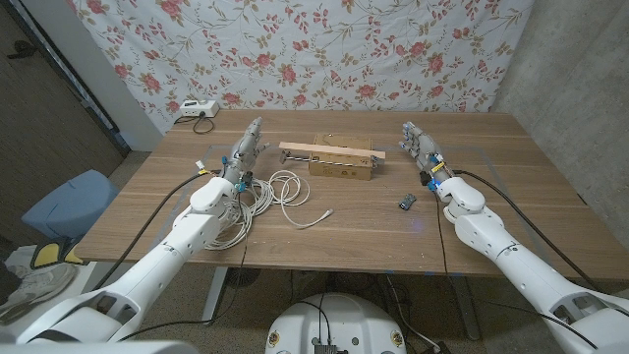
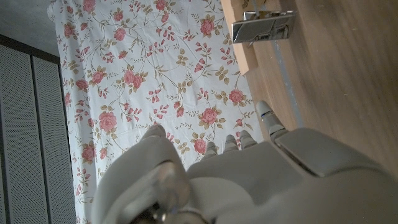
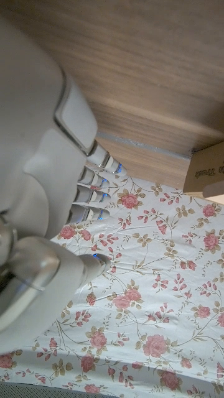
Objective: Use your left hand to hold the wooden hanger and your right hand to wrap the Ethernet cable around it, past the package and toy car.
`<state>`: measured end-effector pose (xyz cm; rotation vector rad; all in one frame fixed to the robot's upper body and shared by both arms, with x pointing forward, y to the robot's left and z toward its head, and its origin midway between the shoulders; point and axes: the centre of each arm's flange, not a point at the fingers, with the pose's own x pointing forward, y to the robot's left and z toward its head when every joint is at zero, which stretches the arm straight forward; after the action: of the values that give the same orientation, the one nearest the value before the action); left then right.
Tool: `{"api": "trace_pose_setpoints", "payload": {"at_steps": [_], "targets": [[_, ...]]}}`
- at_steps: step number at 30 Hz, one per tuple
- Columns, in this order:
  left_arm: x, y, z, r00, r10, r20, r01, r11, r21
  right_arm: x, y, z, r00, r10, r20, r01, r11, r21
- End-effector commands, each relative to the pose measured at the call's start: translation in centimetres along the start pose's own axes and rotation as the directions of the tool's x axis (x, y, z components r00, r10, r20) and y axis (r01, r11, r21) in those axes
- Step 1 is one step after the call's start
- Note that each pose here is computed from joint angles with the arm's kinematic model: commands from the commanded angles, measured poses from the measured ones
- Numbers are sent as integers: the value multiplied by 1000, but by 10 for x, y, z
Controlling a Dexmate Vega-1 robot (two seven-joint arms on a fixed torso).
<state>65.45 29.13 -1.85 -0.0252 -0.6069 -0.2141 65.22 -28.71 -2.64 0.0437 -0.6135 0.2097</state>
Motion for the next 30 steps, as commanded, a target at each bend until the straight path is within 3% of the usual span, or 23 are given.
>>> {"api": "trace_pose_setpoints", "payload": {"at_steps": [1,7,16,30], "targets": [[16,-12,16,1000,10,-6,-9,990,139,15,-6,-7,1000,25,9,-25,1000,1],[28,-22,23,999,22,-36,-13,970,243,15,-19,-12,999,34,3,-35,999,17],[44,-37,43,996,15,-83,23,902,431,6,-37,-15,999,30,14,-30,999,25],[54,-46,76,986,-10,-168,109,798,592,-4,-49,-18,999,16,40,-18,999,43]]}}
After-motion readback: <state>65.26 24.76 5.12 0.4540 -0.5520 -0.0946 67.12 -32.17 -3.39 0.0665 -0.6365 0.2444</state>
